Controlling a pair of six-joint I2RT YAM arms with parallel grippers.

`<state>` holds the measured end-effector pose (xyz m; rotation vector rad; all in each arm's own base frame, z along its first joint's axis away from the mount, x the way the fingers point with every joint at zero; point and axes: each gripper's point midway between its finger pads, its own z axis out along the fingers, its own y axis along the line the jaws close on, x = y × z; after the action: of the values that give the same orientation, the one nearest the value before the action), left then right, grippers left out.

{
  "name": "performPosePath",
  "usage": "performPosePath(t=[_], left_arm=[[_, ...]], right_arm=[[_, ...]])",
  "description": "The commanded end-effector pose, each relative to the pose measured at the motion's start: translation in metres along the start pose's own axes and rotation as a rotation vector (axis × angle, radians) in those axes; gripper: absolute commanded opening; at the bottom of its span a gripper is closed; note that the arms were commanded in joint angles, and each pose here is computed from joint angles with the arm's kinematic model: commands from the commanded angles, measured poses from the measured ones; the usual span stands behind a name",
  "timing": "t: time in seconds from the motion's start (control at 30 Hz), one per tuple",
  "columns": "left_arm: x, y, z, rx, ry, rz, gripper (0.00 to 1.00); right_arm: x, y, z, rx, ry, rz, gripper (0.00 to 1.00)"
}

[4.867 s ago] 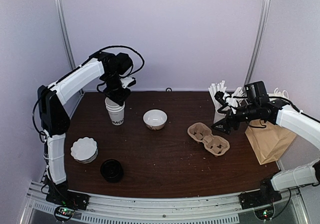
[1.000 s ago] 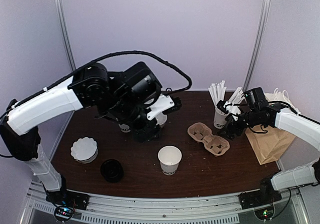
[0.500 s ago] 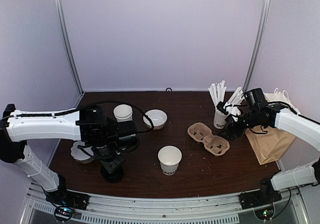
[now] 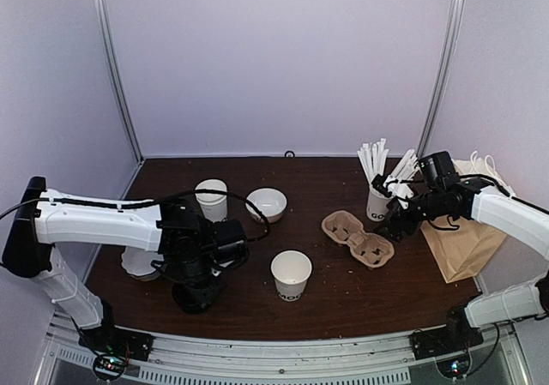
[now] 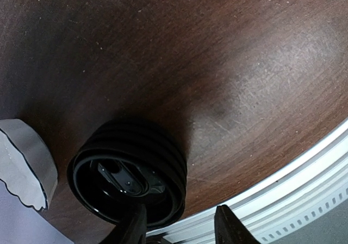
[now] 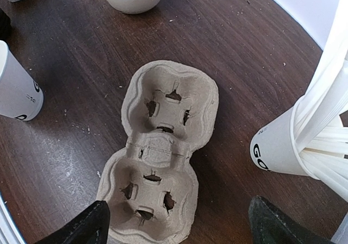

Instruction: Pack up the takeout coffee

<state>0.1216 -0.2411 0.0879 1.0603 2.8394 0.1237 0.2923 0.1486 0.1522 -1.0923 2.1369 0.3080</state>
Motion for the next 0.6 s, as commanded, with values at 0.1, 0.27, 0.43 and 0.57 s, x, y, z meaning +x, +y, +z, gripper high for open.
performPosePath(t=[0.1,0.27,0.43,0.57], left_arm=[[0.001,-0.004,0.018,0.026,0.046,-0.009,0.41],[0.005,-0.002,0.025,0.013,0.068,-0.018,0.36],[0.010,-0.001,0.031,0.016,0.088,-0.025,0.32],[0.010,0.001,0.032,0.012,0.084,-0.023,0.29]], right_arm=[[0.004,-0.002,-0.003,0.021,0.005,-0.005,0.92],[0.004,-0.003,-0.003,0.021,0.005,-0.006,0.92],[0.005,-0.002,-0.002,0.017,0.009,-0.004,0.92],[0.005,-0.002,-0.002,0.018,0.009,-0.006,0.92]])
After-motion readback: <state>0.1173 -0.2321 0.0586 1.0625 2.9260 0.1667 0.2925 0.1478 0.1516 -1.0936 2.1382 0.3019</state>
